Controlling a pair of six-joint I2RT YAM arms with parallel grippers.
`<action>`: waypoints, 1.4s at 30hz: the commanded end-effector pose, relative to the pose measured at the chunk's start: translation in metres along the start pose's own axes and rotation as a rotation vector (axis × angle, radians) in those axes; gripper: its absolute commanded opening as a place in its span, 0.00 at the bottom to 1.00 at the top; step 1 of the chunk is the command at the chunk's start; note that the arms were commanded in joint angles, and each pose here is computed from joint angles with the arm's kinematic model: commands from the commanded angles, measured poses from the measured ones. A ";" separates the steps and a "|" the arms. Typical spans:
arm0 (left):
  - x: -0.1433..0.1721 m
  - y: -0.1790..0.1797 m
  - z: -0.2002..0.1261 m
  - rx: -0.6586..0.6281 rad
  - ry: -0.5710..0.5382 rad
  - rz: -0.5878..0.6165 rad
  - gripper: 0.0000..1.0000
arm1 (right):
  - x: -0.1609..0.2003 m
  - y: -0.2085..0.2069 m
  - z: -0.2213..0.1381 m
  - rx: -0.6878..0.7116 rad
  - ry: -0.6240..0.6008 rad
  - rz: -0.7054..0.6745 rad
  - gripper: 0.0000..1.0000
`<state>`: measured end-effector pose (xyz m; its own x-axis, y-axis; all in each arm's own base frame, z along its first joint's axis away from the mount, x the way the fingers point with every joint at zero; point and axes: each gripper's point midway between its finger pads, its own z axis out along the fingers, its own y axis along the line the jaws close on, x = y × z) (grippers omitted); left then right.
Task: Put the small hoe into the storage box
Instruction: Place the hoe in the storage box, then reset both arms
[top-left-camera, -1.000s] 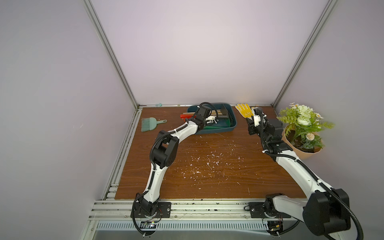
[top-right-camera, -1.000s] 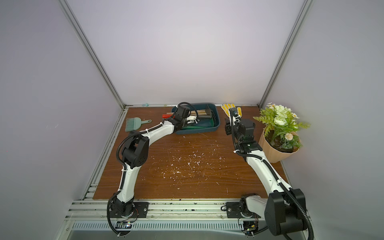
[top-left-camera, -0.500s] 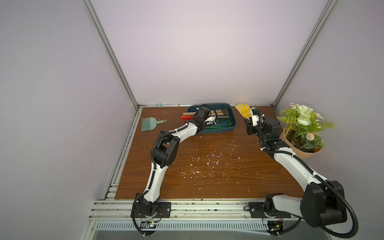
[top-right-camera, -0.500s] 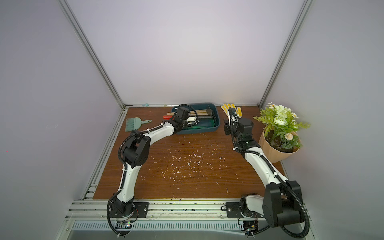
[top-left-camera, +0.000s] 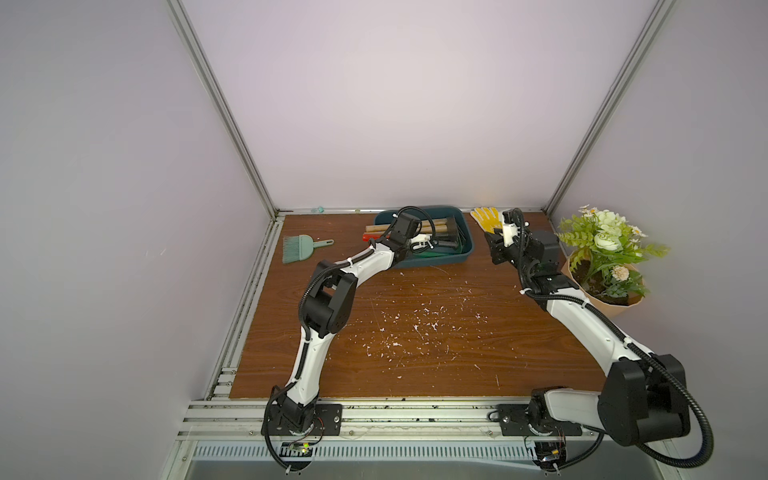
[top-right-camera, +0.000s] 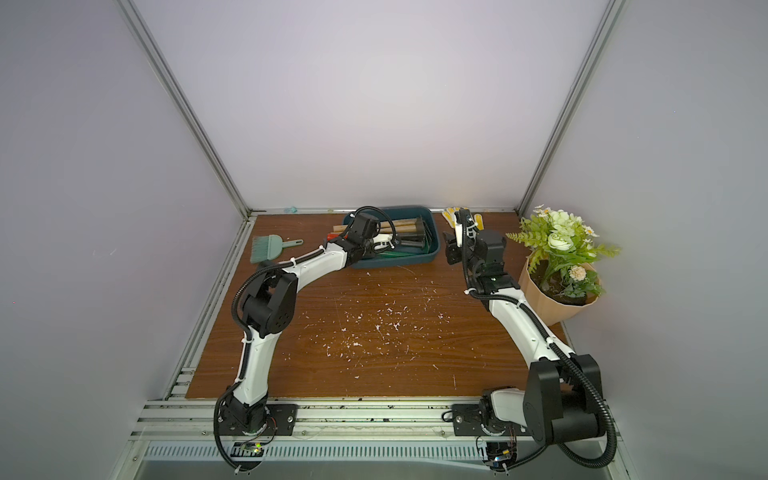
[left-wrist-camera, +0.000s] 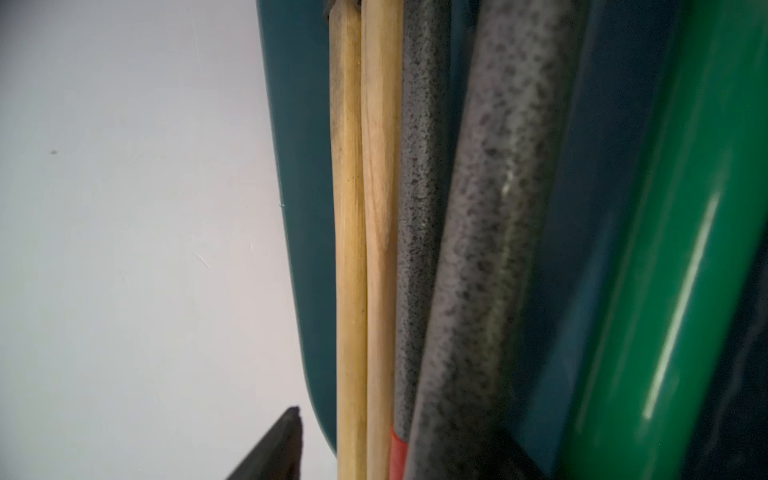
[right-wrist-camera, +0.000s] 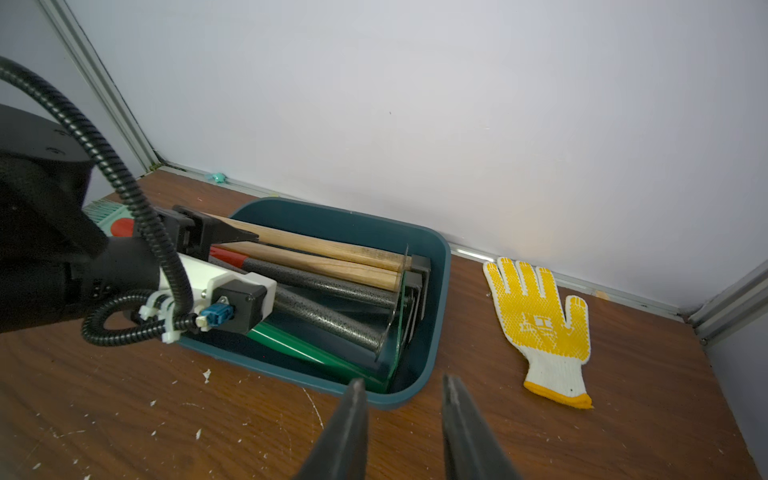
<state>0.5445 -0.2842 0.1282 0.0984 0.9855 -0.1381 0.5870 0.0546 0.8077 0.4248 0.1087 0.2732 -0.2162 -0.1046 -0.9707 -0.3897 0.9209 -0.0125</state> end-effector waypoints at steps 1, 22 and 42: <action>-0.025 0.026 -0.023 -0.004 -0.082 -0.071 0.72 | -0.025 0.010 0.002 -0.063 -0.052 -0.005 0.33; -0.025 0.104 -0.063 0.016 -0.162 -0.568 1.00 | -0.022 0.042 0.012 -0.178 -0.003 0.019 0.32; 0.238 0.002 -0.209 -0.627 -0.027 -1.466 1.00 | 0.102 -0.048 -0.089 0.430 0.022 0.081 1.00</action>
<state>0.4142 -0.0655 0.2219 -0.2708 0.1245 -0.9546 -0.0155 0.9909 0.1336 0.3407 0.0523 0.1809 -0.3525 -0.0880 -0.9317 -0.1368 0.9897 -0.0417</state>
